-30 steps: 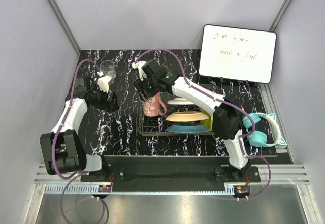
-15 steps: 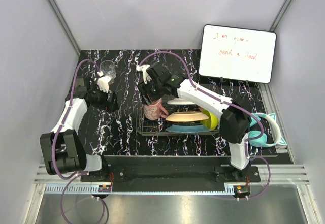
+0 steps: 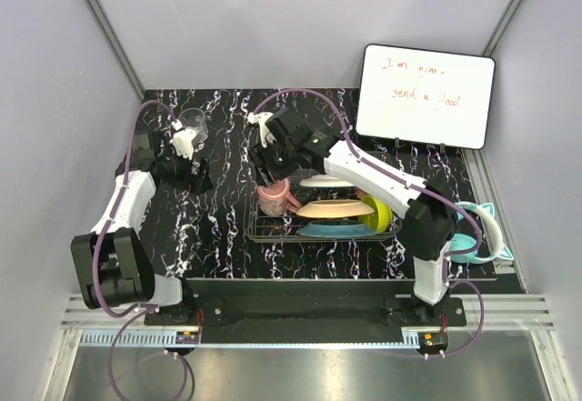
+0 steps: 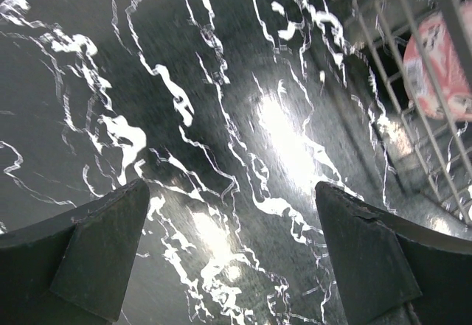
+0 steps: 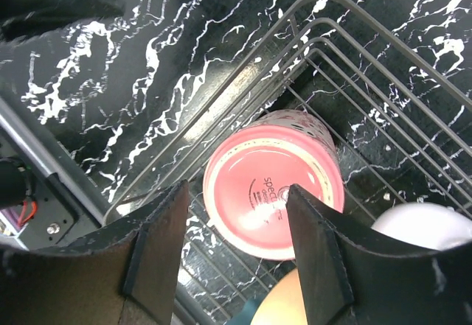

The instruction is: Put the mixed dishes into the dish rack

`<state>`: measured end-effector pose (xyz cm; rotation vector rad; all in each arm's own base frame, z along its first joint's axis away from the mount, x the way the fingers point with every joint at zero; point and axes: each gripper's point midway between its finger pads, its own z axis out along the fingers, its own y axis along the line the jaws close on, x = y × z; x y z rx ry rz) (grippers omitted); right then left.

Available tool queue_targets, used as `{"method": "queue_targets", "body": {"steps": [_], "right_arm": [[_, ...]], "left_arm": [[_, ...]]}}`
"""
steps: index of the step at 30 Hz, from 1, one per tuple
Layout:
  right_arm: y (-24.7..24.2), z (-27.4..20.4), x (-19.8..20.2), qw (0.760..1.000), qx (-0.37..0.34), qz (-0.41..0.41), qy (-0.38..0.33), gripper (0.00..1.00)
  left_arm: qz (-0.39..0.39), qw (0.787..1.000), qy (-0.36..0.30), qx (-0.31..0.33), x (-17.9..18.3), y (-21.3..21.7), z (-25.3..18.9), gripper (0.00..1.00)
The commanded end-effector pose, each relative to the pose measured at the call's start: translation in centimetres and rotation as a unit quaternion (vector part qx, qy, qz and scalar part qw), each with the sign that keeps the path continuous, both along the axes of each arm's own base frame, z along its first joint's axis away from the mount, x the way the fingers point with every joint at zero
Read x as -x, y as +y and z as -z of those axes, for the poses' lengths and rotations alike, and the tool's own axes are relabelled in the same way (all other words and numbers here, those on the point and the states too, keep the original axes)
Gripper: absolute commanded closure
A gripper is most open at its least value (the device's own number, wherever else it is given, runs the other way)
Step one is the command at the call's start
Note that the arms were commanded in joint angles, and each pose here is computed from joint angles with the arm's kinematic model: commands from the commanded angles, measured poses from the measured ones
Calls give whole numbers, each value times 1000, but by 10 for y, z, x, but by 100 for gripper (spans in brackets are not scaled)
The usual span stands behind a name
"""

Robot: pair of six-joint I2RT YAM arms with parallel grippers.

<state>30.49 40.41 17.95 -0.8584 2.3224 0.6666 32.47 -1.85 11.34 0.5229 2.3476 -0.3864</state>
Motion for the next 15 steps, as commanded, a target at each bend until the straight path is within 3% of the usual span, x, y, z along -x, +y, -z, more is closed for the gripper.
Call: {"method": "queue_targets", "body": {"steps": [1,8,15], "right_arm": [[2,-77,3,996,-70,2,-47,36],[-8,-126,-1,990,-100,15,-103,34],[-38,-111,6,987,-88,44,-126,33]], "left_arm": [[-24,998,-52,25,-38,1,-37,1],[-95,990,-107,16,-118,8,-76,1],[-153,972,-167,-64,-179,10,-89,1]]}}
